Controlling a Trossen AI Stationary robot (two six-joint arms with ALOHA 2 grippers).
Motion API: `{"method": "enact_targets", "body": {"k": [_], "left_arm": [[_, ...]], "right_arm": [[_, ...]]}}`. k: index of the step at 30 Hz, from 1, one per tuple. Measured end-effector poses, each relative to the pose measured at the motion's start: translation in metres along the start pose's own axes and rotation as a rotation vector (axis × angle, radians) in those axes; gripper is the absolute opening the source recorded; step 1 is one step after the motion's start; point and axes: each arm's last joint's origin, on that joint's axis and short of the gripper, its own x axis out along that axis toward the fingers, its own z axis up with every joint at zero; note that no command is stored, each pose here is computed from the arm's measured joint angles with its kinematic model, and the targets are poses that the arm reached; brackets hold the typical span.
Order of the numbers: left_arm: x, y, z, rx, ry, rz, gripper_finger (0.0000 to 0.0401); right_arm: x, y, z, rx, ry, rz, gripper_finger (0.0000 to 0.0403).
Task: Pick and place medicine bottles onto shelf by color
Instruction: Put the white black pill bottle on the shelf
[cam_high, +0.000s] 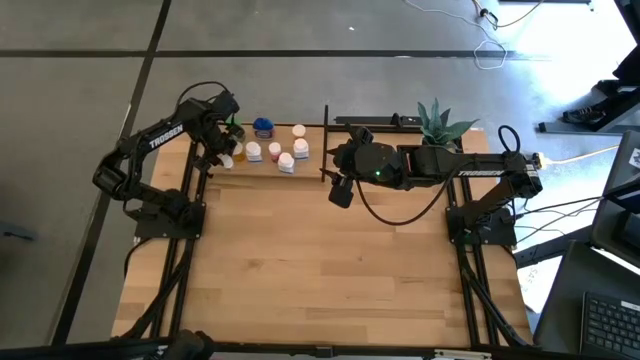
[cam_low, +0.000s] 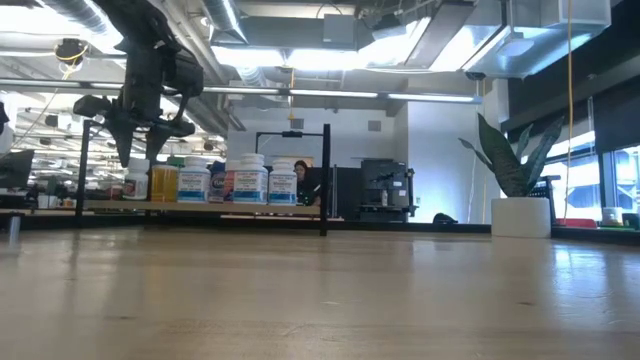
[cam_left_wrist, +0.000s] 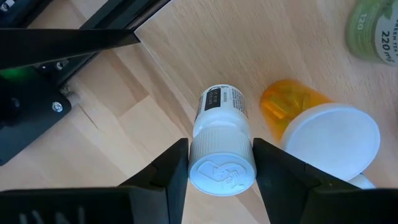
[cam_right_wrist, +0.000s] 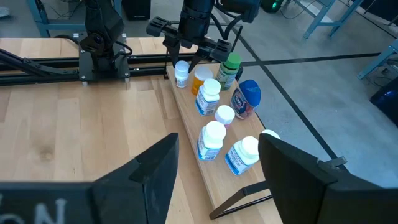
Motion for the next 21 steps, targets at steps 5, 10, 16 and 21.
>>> {"method": "enact_targets", "body": {"k": [5,10,16,21], "left_arm": [[0.0,0.0006,0.0,-0.006,0.0,0.007,0.0154],[0.0,0.0006,0.0,-0.03,0.001,0.006,0.0154],[0.0,0.0006,0.0,-0.042,0.001,0.006,0.0154],[0.0,0.0012,0.0,-0.058,0.001,0.013,0.0154]], "right_arm": [[0.0,0.0001,0.0,0.0,0.0,0.0,0.0223],[0.0,0.0001,0.0,0.0,0.0,0.0,0.0223],[0.0001,0.0,0.0,0.0,0.0,0.0,0.0223],[0.0,0.0,0.0,0.0,0.0,0.0,0.0223]]}}
